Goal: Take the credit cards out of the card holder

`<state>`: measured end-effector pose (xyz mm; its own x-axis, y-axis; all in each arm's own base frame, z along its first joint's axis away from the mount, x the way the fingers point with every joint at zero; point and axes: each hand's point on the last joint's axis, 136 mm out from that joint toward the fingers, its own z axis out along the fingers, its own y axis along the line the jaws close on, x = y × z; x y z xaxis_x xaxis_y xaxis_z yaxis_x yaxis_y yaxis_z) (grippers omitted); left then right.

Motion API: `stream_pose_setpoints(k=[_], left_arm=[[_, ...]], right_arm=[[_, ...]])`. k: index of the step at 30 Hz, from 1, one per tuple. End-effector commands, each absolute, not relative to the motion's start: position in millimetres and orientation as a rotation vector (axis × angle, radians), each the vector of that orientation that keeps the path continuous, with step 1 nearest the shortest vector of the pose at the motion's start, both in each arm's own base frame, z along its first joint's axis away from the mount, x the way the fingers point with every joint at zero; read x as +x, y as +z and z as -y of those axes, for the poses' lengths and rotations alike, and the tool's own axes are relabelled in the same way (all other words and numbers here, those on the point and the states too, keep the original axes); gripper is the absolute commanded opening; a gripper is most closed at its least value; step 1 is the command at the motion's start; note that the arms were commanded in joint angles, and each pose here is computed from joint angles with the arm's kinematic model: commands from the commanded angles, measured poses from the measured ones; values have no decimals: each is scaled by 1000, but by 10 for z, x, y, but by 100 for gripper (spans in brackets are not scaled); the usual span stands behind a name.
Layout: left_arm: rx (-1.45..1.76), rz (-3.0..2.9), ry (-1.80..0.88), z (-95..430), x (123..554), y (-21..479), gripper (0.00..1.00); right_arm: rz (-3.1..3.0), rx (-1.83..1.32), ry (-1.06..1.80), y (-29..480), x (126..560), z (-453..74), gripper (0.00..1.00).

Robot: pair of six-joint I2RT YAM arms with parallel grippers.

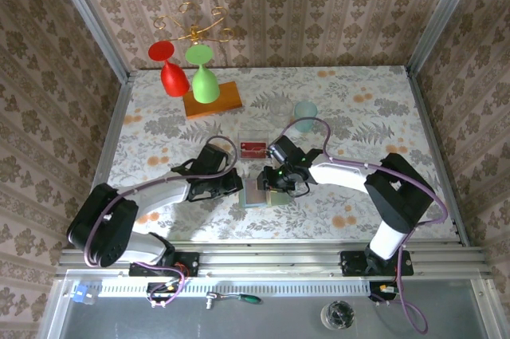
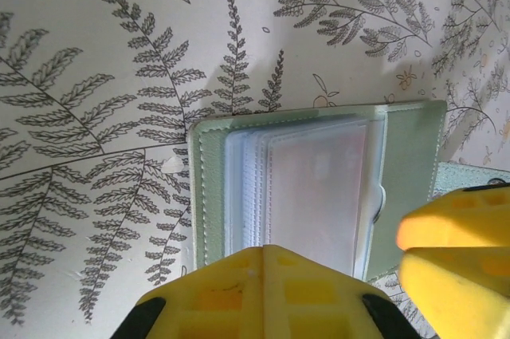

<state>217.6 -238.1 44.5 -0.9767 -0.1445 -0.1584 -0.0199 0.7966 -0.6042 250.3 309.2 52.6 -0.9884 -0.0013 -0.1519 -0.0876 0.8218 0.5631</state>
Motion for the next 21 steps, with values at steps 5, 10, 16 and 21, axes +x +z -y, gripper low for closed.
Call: stream_pose_setpoints(k=[5,10,16,21], left_arm=[[-149,-2862,-894,2342,2081,239,6],[-154,-2883,-842,2290,2075,186,5],[-141,-2888,-824,2287,2096,190,5],[-143,-2880,-813,2269,2100,201,5]], right_arm=[[-2841,-65,1039,566,2492,-3282,27],[-2861,-56,1042,459,2477,-3293,27],[-2892,-24,989,331,2459,-3191,30],[-2907,1,971,246,2446,-3121,30]])
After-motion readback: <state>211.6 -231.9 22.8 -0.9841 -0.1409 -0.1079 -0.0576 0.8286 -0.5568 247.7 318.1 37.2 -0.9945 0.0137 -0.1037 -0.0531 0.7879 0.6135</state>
